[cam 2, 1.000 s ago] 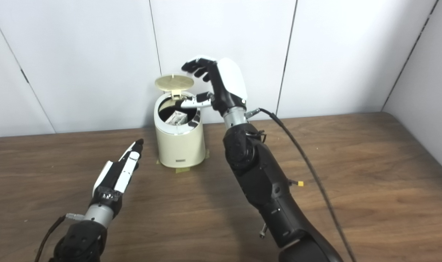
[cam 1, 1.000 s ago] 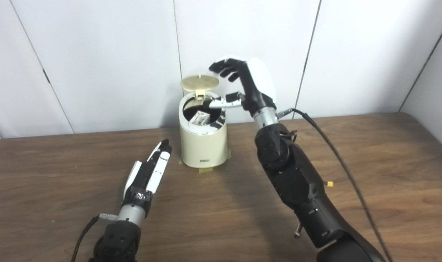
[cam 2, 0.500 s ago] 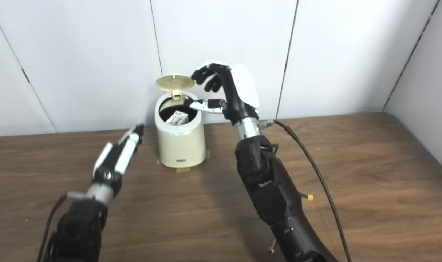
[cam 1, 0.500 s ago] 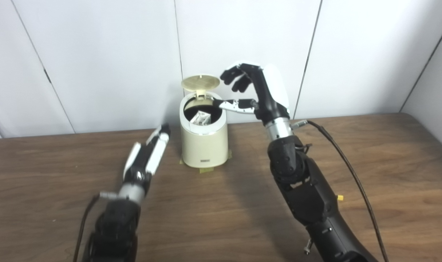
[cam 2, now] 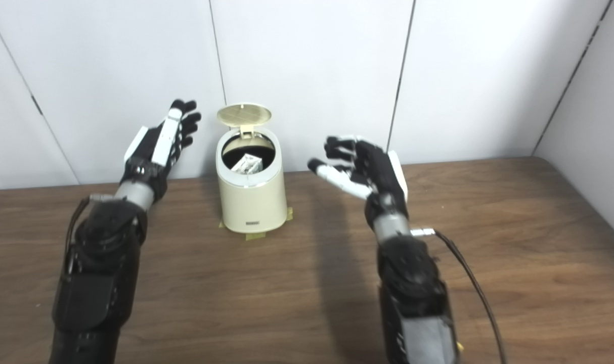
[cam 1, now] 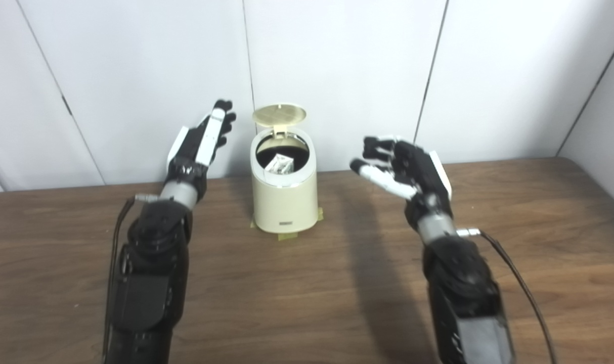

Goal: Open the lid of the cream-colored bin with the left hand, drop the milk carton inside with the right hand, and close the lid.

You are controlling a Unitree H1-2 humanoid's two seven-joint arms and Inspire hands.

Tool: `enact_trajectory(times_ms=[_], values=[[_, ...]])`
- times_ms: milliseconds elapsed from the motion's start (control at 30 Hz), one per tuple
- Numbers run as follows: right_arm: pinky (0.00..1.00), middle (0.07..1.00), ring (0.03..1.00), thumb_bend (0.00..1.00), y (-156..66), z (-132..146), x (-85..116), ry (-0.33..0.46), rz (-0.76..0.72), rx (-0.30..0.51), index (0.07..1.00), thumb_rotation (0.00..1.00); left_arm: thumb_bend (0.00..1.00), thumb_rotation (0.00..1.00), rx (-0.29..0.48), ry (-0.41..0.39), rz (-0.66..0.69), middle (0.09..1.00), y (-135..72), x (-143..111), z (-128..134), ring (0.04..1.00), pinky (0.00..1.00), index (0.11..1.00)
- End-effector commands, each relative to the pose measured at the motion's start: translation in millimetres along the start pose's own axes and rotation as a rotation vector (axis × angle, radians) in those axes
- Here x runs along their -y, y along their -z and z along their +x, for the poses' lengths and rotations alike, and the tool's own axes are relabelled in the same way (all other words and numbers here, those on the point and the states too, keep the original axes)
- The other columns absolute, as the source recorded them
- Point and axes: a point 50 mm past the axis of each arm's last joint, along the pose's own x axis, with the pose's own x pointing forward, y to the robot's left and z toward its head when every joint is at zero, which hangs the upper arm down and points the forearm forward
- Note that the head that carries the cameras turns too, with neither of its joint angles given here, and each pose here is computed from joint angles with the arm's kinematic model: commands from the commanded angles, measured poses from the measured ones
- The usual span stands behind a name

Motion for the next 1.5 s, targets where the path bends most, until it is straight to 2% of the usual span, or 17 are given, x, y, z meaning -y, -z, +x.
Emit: enact_trajectory(times_ms=[0, 200, 333, 400, 567, 700, 800, 933, 1033, 1133, 1300, 1400, 1467], values=[[0.71, 0.818, 0.776, 0.54, -12, -4, 4, -0.019, 0.045, 0.062, 0.736, 0.36, 0.55, 1.00, 0.089, 0.000, 0.019, 0.920, -37, -3, 15, 0.938, 0.95, 0.944], [0.81, 0.863, 0.857, 0.55, 17, -30, 14, 0.008, 0.130, -0.025, 0.797, 0.54, 0.51, 0.99, 0.101, 0.002, 0.043, 0.919, -53, -5, 32, 0.931, 0.94, 0.934], [0.80, 0.861, 0.849, 0.56, 32, -41, 10, 0.012, 0.115, -0.051, 0.797, 0.52, 0.51, 1.00, 0.119, 0.019, 0.100, 0.908, -61, -4, 39, 0.924, 0.93, 0.913], [0.81, 0.860, 0.847, 0.55, 39, -44, 7, 0.004, 0.099, -0.056, 0.796, 0.55, 0.52, 1.00, 0.130, 0.043, 0.133, 0.914, -65, -3, 41, 0.933, 0.93, 0.919], [0.83, 0.881, 0.860, 0.53, 45, -48, 2, -0.016, 0.043, -0.074, 0.853, 0.66, 0.47, 1.00, 0.145, 0.064, 0.206, 0.895, -71, 3, 48, 0.926, 0.93, 0.906], [0.81, 0.882, 0.864, 0.54, 49, -52, 1, -0.012, 0.001, -0.077, 0.878, 0.73, 0.46, 1.00, 0.148, 0.111, 0.264, 0.889, -75, 8, 53, 0.921, 0.93, 0.899], [0.83, 0.889, 0.872, 0.52, 54, -53, 5, -0.008, 0.009, -0.083, 0.881, 0.76, 0.45, 1.00, 0.161, 0.158, 0.333, 0.851, -77, 12, 55, 0.908, 0.93, 0.871], [0.86, 0.909, 0.885, 0.54, 58, -55, 9, -0.004, 0.019, -0.103, 0.896, 0.85, 0.48, 1.00, 0.174, 0.195, 0.420, 0.824, -81, 18, 54, 0.902, 0.94, 0.850], [0.85, 0.911, 0.883, 0.56, 60, -54, 10, 0.005, 0.016, -0.111, 0.898, 0.86, 0.50, 1.00, 0.190, 0.213, 0.466, 0.818, -84, 22, 54, 0.883, 0.96, 0.854], [0.82, 0.897, 0.863, 0.58, 63, -53, 10, 0.028, 0.025, -0.118, 0.910, 0.83, 0.50, 1.00, 0.203, 0.218, 0.499, 0.799, -85, 25, 56, 0.842, 0.97, 0.858], [0.81, 0.891, 0.861, 0.55, 66, -52, 10, 0.045, 0.039, -0.124, 0.951, 0.79, 0.51, 1.00, 0.220, 0.219, 0.577, 0.767, -90, 29, 54, 0.860, 1.00, 0.863], [0.81, 0.890, 0.859, 0.55, 65, -50, 10, 0.044, 0.039, -0.135, 0.945, 0.79, 0.51, 1.00, 0.248, 0.218, 0.642, 0.739, -93, 30, 49, 0.841, 0.97, 0.861], [0.81, 0.894, 0.859, 0.54, 65, -49, 11, 0.042, 0.036, -0.147, 0.942, 0.81, 0.52, 1.00, 0.274, 0.223, 0.691, 0.729, -94, 30, 43, 0.826, 0.91, 0.862]])
